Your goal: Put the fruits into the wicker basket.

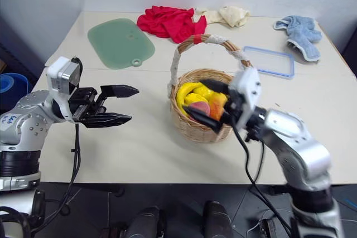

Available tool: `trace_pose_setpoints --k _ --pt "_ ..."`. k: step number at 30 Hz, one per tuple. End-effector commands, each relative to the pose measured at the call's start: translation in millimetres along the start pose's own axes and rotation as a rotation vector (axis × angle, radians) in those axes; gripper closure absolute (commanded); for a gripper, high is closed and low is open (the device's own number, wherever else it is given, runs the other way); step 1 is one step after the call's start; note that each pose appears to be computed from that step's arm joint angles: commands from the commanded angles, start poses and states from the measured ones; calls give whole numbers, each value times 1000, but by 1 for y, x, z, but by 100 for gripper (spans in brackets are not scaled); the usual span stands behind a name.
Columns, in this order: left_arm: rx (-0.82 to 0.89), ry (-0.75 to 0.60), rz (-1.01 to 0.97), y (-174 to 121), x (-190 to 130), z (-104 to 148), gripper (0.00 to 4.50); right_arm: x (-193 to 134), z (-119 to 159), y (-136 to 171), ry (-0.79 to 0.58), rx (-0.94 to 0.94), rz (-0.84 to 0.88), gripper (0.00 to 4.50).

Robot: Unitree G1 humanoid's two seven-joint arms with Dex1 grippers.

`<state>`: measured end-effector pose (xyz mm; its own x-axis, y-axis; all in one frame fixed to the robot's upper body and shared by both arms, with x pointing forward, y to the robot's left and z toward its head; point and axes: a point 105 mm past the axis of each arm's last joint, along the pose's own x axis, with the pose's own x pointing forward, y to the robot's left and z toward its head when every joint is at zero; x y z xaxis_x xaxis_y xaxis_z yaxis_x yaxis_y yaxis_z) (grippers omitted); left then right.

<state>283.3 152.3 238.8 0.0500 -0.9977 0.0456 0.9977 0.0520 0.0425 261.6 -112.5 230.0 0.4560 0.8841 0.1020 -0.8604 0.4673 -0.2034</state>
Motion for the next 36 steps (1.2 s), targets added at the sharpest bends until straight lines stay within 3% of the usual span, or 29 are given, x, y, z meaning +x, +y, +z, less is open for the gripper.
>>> trace_pose_setpoints --k 1,7,10,15,22,25,33,36 --pt "57 -8 -8 -5 -1 8 0 -38 10 14 -6 -32 9 4" --pt "48 -4 -3 -6 -4 4 0 -115 -22 -11 162 -9 -208 4" --pt "50 -3 -7 -6 -4 5 0 -130 -12 -42 141 -86 -312 4" --pt "68 -12 -15 -5 -2 9 0 -111 2 -79 98 -113 -298 4" --pt "57 -25 -40 -4 7 4 0 -45 -1 -89 33 -22 -91 4" --pt "66 -32 -40 -4 9 7 0 -32 -4 -83 47 32 0 67" --pt "71 -25 -30 -7 7 8 0 -39 -11 -86 96 27 27 343" --pt "69 -25 -33 -6 8 8 0 -47 -2 -82 54 33 -4 432"
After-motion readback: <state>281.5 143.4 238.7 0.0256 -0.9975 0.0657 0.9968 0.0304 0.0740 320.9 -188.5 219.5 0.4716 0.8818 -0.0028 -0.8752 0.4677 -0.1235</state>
